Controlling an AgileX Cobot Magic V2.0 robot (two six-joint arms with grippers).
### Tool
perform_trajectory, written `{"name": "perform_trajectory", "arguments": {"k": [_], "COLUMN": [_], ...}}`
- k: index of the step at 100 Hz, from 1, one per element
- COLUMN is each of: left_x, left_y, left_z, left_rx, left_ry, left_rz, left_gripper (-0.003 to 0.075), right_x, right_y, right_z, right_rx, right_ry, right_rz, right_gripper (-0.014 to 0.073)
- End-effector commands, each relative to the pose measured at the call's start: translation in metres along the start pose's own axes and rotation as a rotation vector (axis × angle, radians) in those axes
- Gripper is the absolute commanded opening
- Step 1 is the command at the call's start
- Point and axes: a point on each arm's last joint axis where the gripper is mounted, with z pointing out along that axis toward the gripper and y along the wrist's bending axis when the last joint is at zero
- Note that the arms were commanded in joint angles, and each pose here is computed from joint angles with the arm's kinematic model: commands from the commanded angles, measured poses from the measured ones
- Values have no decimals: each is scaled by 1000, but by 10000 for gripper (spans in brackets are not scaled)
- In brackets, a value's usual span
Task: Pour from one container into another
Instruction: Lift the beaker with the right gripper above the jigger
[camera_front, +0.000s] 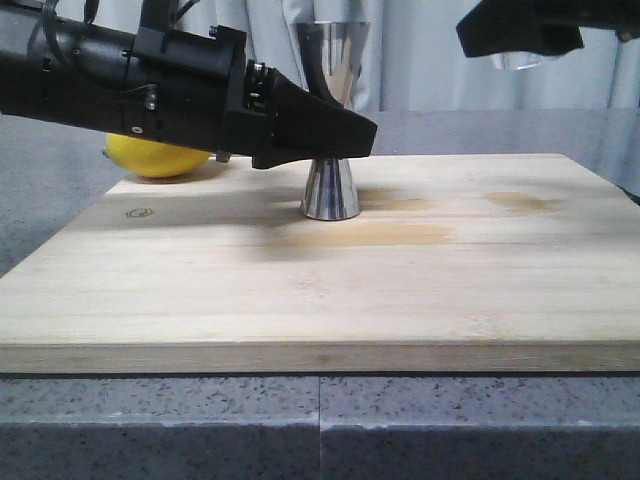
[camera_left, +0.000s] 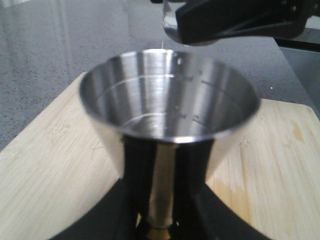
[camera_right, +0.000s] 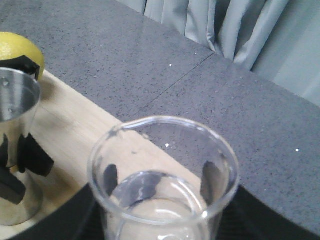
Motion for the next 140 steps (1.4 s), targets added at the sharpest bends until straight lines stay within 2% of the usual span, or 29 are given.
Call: {"name": "perform_trajectory", "arguments": {"k": [1, 43, 63, 140], "left_x": [-30, -30, -30, -35], "left_y": [-5, -5, -5, -3], "left_z": [-2, -2, -2, -2], "left_rx": [13, 13, 13, 14], "left_ry": [-129, -129, -129, -137], "left_rz": [22, 22, 22, -1], "left_gripper": [122, 122, 122, 122], "right_x": [-29, -56, -69, -68], "right_y": [-6, 4, 0, 9], "right_z": [-6, 7, 6, 5], "right_rx": [18, -27, -10, -44], "right_ry": [-109, -58, -61, -20], "right_rz": [-45, -126, -123, -119], "right_gripper": [248, 248, 248, 248]}}
